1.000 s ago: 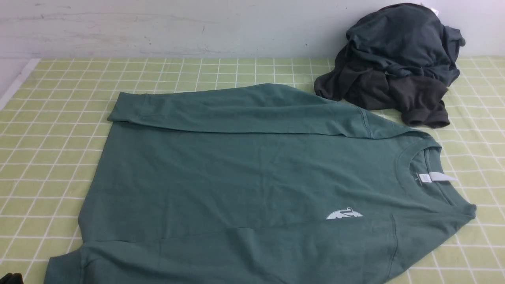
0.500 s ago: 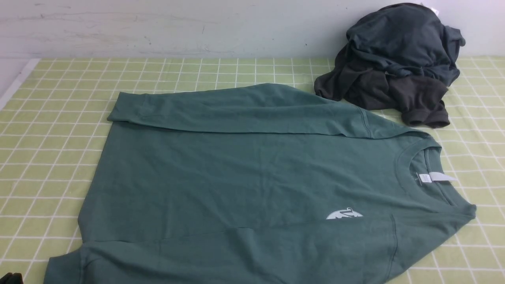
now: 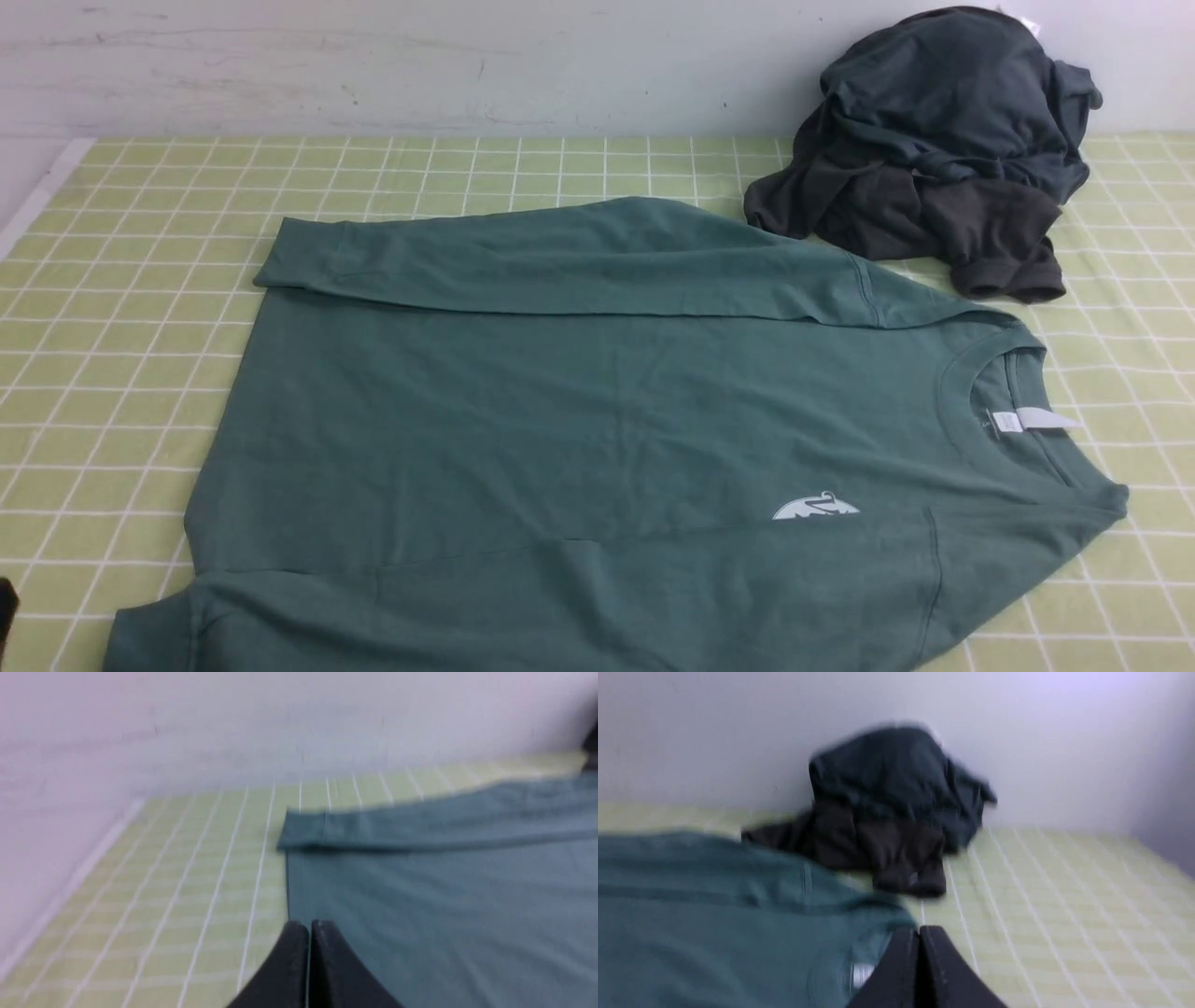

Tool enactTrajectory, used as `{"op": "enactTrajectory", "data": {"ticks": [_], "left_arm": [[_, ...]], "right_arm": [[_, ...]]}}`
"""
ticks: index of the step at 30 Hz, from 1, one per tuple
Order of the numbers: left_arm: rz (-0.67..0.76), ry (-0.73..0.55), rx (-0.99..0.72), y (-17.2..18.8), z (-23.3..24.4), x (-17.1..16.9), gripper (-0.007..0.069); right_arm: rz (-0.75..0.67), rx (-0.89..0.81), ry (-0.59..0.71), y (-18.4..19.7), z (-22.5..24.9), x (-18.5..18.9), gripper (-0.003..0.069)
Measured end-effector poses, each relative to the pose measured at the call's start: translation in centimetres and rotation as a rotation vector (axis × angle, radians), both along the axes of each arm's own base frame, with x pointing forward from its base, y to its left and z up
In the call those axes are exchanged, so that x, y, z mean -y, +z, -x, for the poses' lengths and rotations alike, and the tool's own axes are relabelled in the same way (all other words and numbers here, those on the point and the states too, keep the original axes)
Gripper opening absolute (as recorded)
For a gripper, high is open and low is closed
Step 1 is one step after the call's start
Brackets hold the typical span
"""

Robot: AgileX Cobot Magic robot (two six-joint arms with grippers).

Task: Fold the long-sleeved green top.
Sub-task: Use the left arm to clamp the cuff closest to it

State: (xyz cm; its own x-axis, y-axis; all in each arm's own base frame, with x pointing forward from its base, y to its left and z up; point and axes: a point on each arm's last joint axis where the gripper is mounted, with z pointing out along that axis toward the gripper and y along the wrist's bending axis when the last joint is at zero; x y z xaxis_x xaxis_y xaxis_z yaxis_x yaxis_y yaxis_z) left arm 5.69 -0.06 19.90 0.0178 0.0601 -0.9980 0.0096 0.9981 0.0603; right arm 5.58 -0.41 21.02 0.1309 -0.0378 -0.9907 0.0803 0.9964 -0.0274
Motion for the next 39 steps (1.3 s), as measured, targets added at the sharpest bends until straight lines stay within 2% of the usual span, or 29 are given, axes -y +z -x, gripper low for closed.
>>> {"op": "enactTrajectory", "data": {"ticks": [2, 3, 4, 7, 12, 14, 16, 17, 18, 19, 21, 22, 23, 24, 25, 26, 27, 28, 29, 30, 31, 34, 35, 36, 37, 39], "left_arm": [[0.005, -0.002, 0.122, 1.1, 0.1, 0.0, -0.0003], [0.006, -0.002, 0.145, 1.3, 0.1, 0.0, -0.0003], [0.007, -0.004, 0.226, 2.0, 0.3, 0.0, -0.0003], [0.042, -0.013, 0.416, 3.7, 0.8, 0.0, -0.0003], [0.214, -0.075, 0.609, 5.9, 1.9, 0.0, -0.0003], [0.254, -0.1, 0.606, 8.8, 2.1, 0.1, -0.0003], [0.243, -0.094, 0.532, 12.2, 1.8, 0.2, -0.0003], [0.241, -0.09, 0.507, 12.0, 1.5, 0.2, -0.0003], [0.211, -0.067, 0.417, 14.7, 0.7, 0.2, -0.0003], [0.192, -0.051, 0.355, 15.8, -0.1, 0.1, -0.0003], [0.172, -0.035, 0.285, 16.8, -1.4, 0.1, -0.0003], [0.152, -0.005, 0.132, 16.9, -3.8, 0.0, -0.0003], [0.15, 0.016, 0.024, 16.5, -5.2, -0.1, -0.0003], [0.149, 0.021, -0.009, 16.2, -5.8, -0.1, -0.0003], [0.155, 0.035, -0.1, 15.5, -6.8, -0.2, -0.0003], [0.177, 0.065, -0.3, 13.4, -8.6, -0.3, -0.0003], [0.188, 0.07, -0.338, 13.0, -8.7, -0.3, -0.0003], [0.225, 0.09, -0.535, 10.8, -9.9, -0.2, -0.0003], [0.224, 0.092, -0.568, 10.3, -10.2, -0.1, -0.0003], [0.242, 0.092, -0.699, 8.8, -10.8, 0.1, -0.0003], [0.228, 0.078, -0.824, 7.4, -11.2, 0.3, -0.0003], [0.213, 0.039, -0.993, 5.3, -12.0, 0.7, -0.0003], [0.219, 0.001, -1.082, 4.1, -12.6, 1.1, -0.0003], [0.215, -0.005, -1.089, 4.0, -12.7, 1.2, -0.0003], [0.229, -0.029, -1.127, 3.2, -13.2, 1.4, -0.0002], [0.231, -0.034, -1.148, 2.7, -13.6, 1.5, 0.0]], "right_arm": [[-0.034, 0.18, 0.023, 1.6, 0.4, -0.2, -0.0014], [-0.036, 0.217, 0.028, 1.9, 0.5, -0.2, -0.0014], [-0.078, 0.369, 0.058, 3.1, 1.0, -0.3, -0.0014], [-0.146, 0.559, 0.117, 4.5, 2.0, -0.4, -0.0014], [-0.228, 0.599, 0.174, 4.9, 2.0, -0.6, -0.0014], [-0.225, 0.55, 0.186, 5.6, 1.6, -0.7, -0.0014], [-0.163, 0.495, 0.193, 7.8, 1.1, -1.0, -0.0014], [-0.164, 0.49, 0.191, 8.0, 1.1, -1.0, -0.0014], [-0.095, 0.421, 0.184, 9.5, 0.4, -1.2, -0.0014], [-0.049, 0.372, 0.173, 10.6, -0.2, -1.2, -0.0014], [0.004, 0.309, 0.158, 11.5, -0.9, -1.2, -0.0014], [0.044, 0.183, 0.115, 12.0, -2.4, -0.9, -0.0014], [0.057, 0.054, 0.073, 11.5, -3.8, -0.4, -0.0014], [0.058, 0.055, 0.074, 11.6, -4.0, -0.4, -0.0014], [0.048, -0.022, 0.05, 11.0, -4.6, -0.1, -0.0014], [-0.005, -0.182, 0.01, 9.5, -6.1, 0.3, -0.0014], [-0.015, -0.222, -0.003, 9.1, -6.5, 0.5, -0.0014], [-0.073, -0.379, -0.029, 7.4, -7.3, 0.4, -0.0014], [-0.079, -0.399, -0.031, 7.2, -7.4, 0.5, -0.0014], [-0.111, -0.539, -0.033, 5.9, -8.0, 0.1, -0.0014], [-0.105, -0.659, -0.013, 4.8, -8.3, -0.5, -0.0014], [-0.029, -0.862, 0.063, 3.0, -8.7, -1.9, -0.0014], [0.091, -1.033, 0.178, 1.3, -9.1, -3.7, -0.0014], [0.102, -1.05, 0.192, 1.1, -9.1, -3.9, -0.0014], [0.18, -1.149, 0.285, 0.1, -9.4, -5.2, -0.0014], [0.226, -1.204, 0.36, -0.4, -9.9, -6.4, -0.0014]]}}
